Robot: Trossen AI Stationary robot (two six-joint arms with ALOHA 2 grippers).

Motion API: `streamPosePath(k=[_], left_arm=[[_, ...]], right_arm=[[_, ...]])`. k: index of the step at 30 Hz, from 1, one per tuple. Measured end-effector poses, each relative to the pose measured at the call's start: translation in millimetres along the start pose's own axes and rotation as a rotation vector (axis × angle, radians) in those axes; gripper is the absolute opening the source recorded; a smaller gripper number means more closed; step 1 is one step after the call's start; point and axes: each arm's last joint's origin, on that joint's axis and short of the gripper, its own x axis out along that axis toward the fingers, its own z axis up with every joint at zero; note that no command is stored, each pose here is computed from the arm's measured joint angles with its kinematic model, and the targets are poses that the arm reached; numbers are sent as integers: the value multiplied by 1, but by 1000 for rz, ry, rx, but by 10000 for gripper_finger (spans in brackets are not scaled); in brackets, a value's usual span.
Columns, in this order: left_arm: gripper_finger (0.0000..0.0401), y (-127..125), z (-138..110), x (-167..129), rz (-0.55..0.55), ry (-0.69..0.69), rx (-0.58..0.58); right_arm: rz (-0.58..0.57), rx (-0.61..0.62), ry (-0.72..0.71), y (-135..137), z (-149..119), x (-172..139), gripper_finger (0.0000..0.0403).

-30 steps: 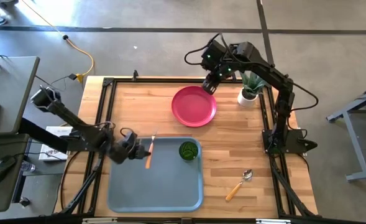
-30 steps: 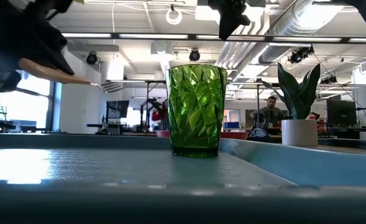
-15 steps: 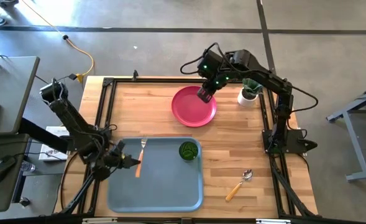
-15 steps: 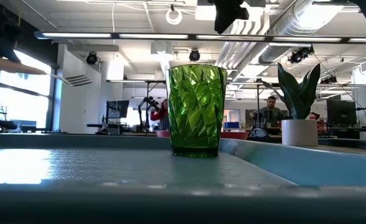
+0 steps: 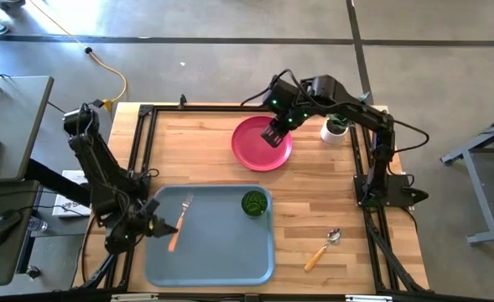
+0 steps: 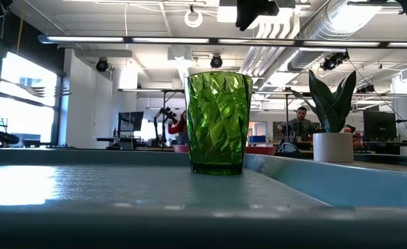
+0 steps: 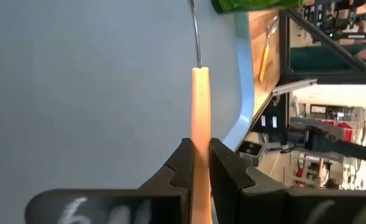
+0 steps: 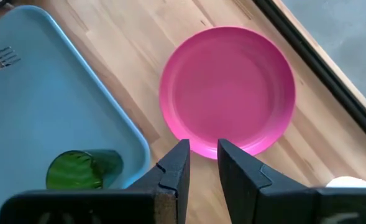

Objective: Pick and place plate/cup/fork/spoon on tray
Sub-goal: Put the orange fork on the blue serving tray to the bottom left of the green glass

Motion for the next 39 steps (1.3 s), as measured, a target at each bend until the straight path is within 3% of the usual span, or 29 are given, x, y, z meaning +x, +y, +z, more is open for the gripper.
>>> streamPosePath(k=[10, 23, 29, 39], left_arm=[[19, 6, -19, 15, -127, -131, -18], [19, 25, -49, 45, -144, -122, -46], [19, 24, -59, 47, -99, -50, -54], [28, 7, -60, 54, -176, -29, -203]], right_arm=[[12, 21, -6, 16, -7, -2, 74], [43, -1, -18, 33, -13, -4, 74], [45, 35, -18, 34, -13, -4, 74], [51, 31, -16, 37, -15, -4, 74]])
